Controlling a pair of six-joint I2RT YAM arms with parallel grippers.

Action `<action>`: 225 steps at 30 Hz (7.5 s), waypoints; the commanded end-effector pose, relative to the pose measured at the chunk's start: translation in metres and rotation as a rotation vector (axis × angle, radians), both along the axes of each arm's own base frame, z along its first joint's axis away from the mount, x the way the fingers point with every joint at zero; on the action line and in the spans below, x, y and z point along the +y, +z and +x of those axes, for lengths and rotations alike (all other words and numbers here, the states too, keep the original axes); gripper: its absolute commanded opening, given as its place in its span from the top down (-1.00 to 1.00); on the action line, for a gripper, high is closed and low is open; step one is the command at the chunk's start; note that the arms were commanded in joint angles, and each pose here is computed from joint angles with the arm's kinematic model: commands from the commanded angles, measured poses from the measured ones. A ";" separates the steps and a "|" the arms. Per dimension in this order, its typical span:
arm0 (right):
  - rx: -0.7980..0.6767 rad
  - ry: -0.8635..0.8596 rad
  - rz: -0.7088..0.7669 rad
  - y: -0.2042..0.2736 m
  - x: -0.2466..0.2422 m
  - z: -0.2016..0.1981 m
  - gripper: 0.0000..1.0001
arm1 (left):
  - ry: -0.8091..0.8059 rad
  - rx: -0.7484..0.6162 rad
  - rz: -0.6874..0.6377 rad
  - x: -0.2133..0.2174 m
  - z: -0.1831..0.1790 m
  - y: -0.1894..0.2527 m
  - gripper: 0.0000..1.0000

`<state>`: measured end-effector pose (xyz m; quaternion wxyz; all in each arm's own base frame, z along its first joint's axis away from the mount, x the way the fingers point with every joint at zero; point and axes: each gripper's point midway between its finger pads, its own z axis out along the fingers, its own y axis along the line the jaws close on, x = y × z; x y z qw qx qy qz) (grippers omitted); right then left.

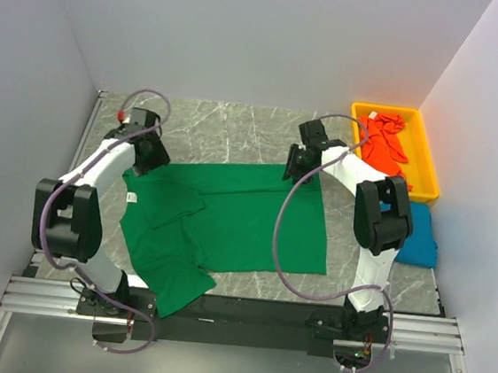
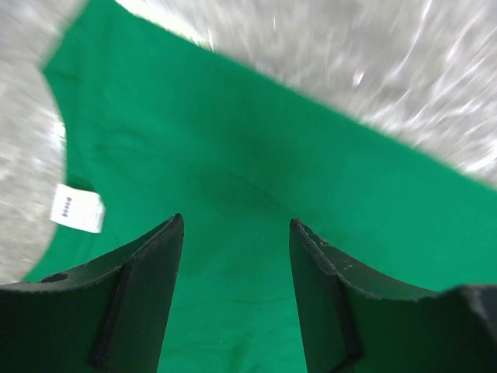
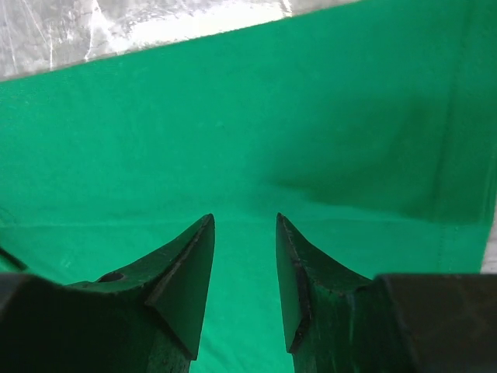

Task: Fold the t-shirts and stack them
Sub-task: Fold the tshirt

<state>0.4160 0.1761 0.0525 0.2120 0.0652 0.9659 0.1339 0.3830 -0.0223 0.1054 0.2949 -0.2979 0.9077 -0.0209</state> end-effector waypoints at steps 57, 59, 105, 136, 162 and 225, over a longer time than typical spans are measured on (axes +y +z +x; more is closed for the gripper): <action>-0.188 -0.167 0.046 0.084 -0.062 0.084 -0.26 | 0.018 -0.079 0.010 0.002 0.056 0.056 -0.61; -0.130 -0.166 0.027 0.066 -0.066 0.053 -0.28 | 0.040 -0.111 0.021 0.011 0.032 0.073 -0.71; 0.135 -0.170 -0.132 -0.030 -0.111 -0.200 -0.20 | 0.167 0.308 -0.052 0.041 -0.149 -0.095 0.60; 0.263 -0.171 -0.237 -0.055 -0.108 -0.223 0.04 | 0.163 0.265 -0.041 0.043 -0.142 -0.085 0.99; 0.122 -0.159 -0.238 0.016 -0.109 -0.152 1.00 | 0.161 0.162 -0.098 0.042 -0.105 -0.028 0.99; -0.111 -0.179 -0.109 0.066 -0.087 -0.049 -0.19 | 0.140 -0.041 -0.089 0.045 -0.058 0.025 -0.63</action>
